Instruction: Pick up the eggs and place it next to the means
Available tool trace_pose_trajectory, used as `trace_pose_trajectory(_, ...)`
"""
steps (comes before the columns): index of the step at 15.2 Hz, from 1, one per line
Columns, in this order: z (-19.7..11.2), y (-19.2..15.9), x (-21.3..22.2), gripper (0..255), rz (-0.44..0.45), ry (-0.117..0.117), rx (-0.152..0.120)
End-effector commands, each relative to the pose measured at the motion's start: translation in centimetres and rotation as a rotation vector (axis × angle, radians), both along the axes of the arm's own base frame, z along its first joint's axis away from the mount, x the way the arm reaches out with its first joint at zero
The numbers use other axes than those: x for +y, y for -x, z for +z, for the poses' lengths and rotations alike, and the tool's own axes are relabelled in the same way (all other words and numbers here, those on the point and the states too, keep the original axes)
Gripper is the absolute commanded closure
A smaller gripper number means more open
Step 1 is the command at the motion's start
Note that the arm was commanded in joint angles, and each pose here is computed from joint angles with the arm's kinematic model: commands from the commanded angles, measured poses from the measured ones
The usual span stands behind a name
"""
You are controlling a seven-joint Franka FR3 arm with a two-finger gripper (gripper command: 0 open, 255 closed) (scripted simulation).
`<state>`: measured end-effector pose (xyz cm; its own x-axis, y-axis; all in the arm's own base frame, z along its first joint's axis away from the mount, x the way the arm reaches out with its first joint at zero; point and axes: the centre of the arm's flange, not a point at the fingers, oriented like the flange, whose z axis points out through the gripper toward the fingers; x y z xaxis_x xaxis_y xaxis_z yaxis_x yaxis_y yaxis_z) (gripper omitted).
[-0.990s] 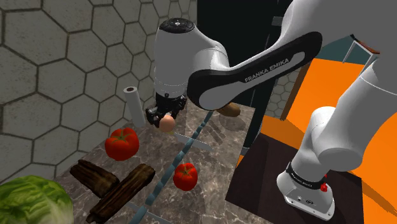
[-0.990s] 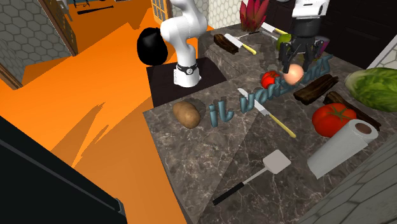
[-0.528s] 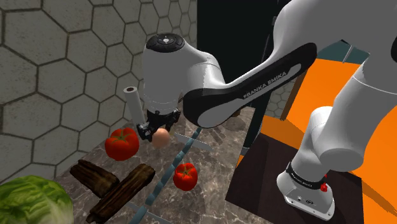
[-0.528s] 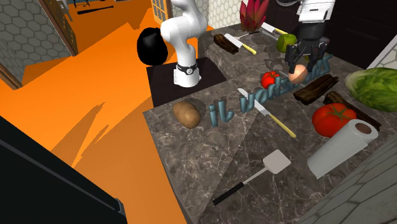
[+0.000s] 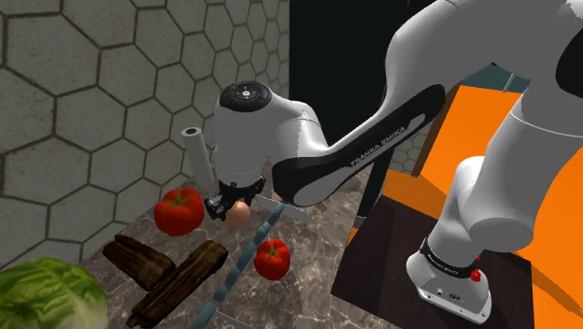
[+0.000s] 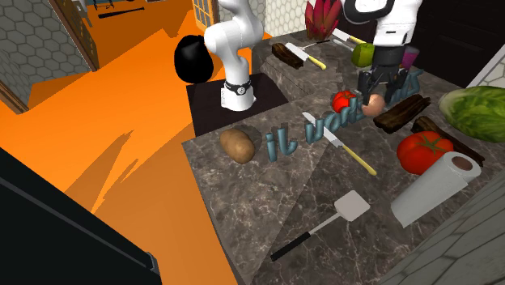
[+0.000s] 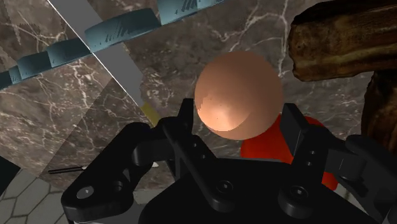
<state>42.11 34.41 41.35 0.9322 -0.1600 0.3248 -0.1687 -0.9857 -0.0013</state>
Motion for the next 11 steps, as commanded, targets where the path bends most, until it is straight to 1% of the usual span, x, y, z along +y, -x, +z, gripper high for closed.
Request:
trace_pose_trajectory(1, -0.9, 0.0, -0.1, 255, 0.000, 0.000, -0.001)
trace_pose_trajectory(11, -6.2, 0.0, -0.1, 255, 0.000, 0.000, -0.001)
